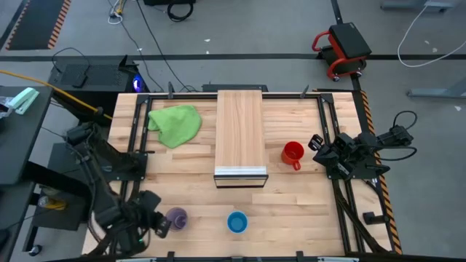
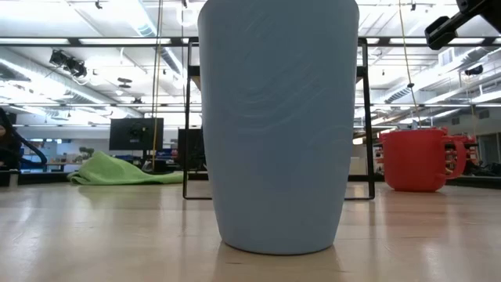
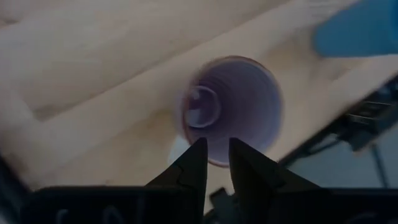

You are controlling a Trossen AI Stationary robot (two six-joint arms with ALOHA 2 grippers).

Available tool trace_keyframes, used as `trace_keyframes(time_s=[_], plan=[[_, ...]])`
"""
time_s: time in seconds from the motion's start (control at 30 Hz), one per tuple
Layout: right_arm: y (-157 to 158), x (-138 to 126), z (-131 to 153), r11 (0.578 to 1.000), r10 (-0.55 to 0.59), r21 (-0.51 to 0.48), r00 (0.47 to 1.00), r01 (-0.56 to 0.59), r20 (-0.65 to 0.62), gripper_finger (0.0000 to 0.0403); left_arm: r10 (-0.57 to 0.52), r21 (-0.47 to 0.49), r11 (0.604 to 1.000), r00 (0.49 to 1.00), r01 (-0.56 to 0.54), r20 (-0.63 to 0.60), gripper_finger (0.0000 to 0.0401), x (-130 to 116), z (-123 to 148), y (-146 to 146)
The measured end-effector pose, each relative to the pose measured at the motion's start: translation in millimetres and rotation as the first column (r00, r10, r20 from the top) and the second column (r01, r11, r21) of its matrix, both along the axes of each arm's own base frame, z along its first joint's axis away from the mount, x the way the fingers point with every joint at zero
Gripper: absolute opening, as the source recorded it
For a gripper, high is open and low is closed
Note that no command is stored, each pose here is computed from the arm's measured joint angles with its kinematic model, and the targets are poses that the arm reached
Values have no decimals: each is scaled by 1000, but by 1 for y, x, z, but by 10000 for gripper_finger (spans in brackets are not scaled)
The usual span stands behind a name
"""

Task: Stack small to large cups/mugs on shelf
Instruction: Put the violet mug on the shelf

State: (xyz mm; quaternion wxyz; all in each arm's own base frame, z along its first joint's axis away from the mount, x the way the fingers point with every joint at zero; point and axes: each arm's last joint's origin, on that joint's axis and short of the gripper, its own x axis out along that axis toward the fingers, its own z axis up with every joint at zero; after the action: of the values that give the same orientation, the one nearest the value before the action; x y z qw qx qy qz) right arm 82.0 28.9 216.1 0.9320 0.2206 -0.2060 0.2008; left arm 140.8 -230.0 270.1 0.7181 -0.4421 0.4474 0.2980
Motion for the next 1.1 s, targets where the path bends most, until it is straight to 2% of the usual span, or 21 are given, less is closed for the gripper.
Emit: trace_keyframes(time_s=[0.1,0.3,0.53,0.8,1.1], plan=[[0,0,0,1000,0,0,1000,0,0,15,1,-4,1000,999,-1,-44,66,10,-1,7],[0,0,0,1000,0,0,1000,0,0,15,34,-88,995,992,-46,-124,60,24,-1,13],[0,0,0,1000,0,0,1000,0,0,15,136,-138,977,974,-162,-180,62,31,-2,18],[0,0,0,1000,0,0,1000,0,0,15,189,-127,963,932,-237,-309,65,43,-22,13],[0,0,0,1000,0,0,1000,0,0,15,228,-125,952,920,-279,-319,62,49,-23,18]])
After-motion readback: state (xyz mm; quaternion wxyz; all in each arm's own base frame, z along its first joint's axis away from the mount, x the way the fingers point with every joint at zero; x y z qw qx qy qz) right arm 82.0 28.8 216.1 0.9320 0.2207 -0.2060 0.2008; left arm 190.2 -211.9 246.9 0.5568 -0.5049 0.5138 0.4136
